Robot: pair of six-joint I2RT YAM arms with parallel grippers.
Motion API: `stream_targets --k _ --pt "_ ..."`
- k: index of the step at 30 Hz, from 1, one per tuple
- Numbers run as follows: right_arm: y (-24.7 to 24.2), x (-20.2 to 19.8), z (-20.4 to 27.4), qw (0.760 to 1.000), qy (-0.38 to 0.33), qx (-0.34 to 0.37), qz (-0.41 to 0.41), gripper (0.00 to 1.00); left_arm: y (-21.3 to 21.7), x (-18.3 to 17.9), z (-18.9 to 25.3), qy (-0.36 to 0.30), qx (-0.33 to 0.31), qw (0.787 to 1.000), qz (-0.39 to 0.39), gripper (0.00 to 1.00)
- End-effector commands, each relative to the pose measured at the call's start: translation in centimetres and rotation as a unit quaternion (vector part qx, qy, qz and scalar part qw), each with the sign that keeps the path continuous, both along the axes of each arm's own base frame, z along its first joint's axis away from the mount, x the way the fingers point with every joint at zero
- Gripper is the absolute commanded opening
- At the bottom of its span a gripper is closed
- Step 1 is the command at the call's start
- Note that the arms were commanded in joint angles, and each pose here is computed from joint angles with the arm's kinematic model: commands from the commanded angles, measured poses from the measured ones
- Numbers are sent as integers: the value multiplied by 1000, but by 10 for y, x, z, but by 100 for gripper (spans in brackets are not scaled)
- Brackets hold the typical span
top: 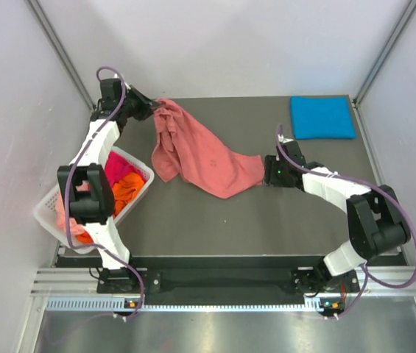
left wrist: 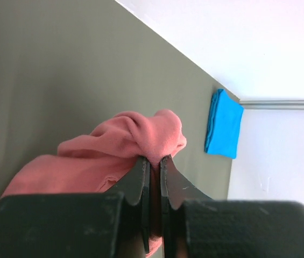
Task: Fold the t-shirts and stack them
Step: Move the tshirt to the center of the board
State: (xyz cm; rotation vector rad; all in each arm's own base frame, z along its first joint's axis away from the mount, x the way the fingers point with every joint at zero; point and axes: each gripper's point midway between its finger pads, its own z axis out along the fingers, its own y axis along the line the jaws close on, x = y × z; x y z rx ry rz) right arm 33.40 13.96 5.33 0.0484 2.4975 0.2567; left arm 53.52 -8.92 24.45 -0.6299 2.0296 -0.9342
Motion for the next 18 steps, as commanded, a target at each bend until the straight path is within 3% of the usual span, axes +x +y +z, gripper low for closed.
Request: stream_targets --k 1,9,12,15,16,17,18 --pt "30 31 25 997 -62 34 39 60 -11 17 44 -77 -32 996 -38 0" --pt "50 47 -1 997 -59 15 48 61 -13 9 12 -56 5 997 -55 0" --pt "54 53 -9 998 -50 10 47 57 -18 2 -3 -45 -1 997 -68 0" --pt "54 54 -1 997 -55 10 44 30 -25 -7 -8 -37 2 995 -91 0" --pt "52 51 3 998 -47 7 41 13 -26 -11 -5 -35 12 995 -95 0" --pt "51 51 17 998 -53 9 37 3 -24 -14 -4 -30 26 995 -91 0" --pt "48 48 25 998 -50 6 36 0 -16 -14 -1 -31 55 995 -79 0"
